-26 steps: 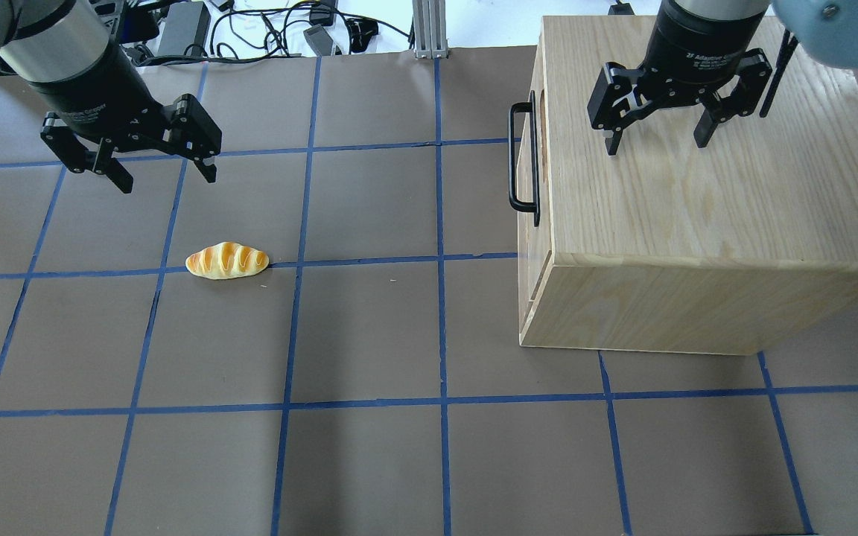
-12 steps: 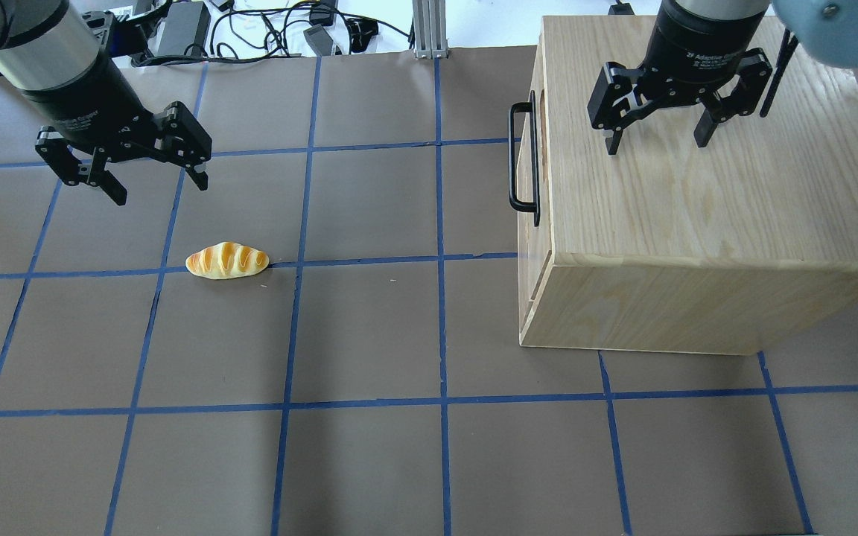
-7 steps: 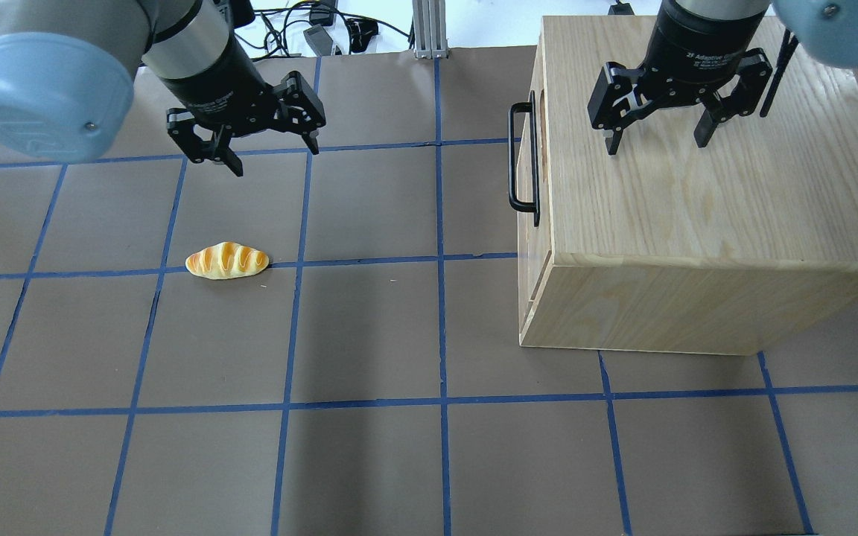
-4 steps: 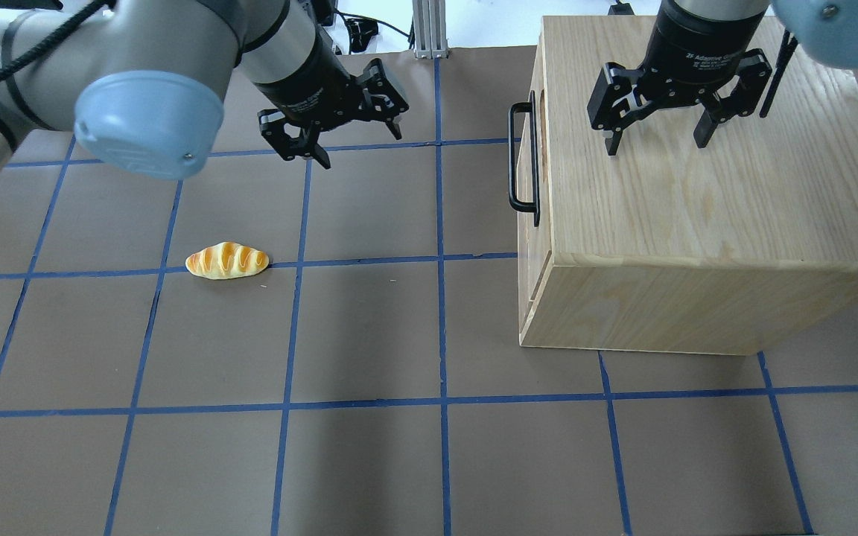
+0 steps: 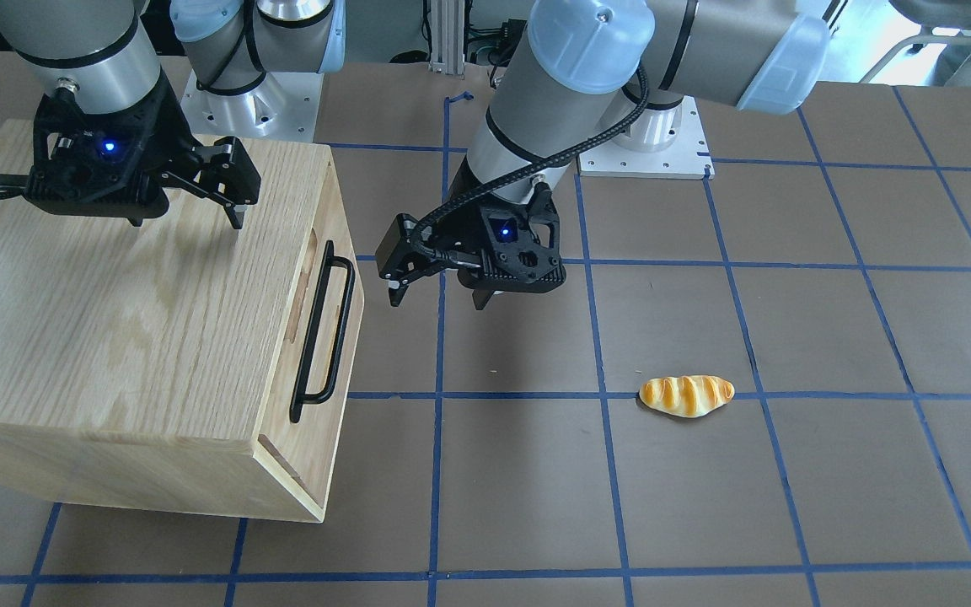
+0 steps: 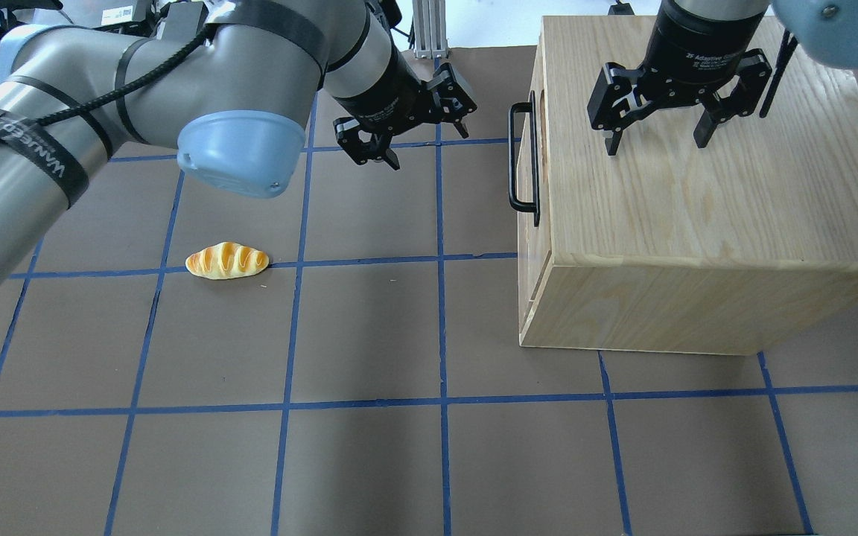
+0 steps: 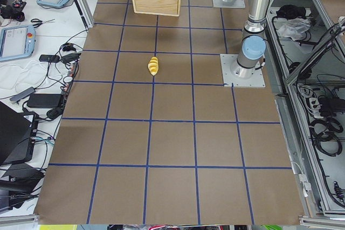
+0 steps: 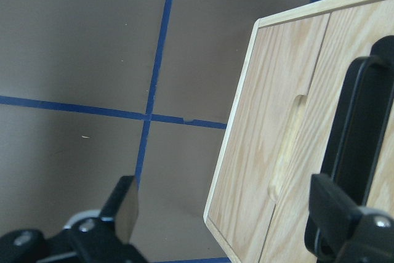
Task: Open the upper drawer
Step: 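Move the left gripper toward the black drawer handle on the wooden cabinet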
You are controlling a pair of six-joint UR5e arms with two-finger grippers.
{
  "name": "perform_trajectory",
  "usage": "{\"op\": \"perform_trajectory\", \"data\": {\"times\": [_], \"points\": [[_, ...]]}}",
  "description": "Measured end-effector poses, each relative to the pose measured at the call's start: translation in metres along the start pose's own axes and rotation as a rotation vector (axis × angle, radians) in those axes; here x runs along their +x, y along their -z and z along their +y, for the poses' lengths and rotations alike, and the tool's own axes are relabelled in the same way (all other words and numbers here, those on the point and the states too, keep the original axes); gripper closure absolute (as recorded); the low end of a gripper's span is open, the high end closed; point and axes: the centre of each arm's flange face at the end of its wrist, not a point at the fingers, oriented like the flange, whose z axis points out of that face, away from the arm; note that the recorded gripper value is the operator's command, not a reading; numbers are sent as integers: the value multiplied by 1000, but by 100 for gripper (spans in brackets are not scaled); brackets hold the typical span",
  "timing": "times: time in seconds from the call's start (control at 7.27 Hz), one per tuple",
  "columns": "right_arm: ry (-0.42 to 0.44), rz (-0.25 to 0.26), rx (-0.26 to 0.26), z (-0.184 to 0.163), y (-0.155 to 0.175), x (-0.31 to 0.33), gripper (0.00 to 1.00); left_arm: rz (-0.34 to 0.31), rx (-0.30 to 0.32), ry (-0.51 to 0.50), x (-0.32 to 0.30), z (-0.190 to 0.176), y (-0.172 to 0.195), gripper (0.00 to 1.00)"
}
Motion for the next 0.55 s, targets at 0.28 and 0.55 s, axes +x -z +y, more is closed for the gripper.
{"op": "perform_trajectory", "data": {"times": [0.28,0.55], "points": [[0,0,0,0,0,0,0,12,-6,1,17,9,-23,0],[0,0,0,0,0,0,0,29,-17,0,27,14,-38,0]]}}
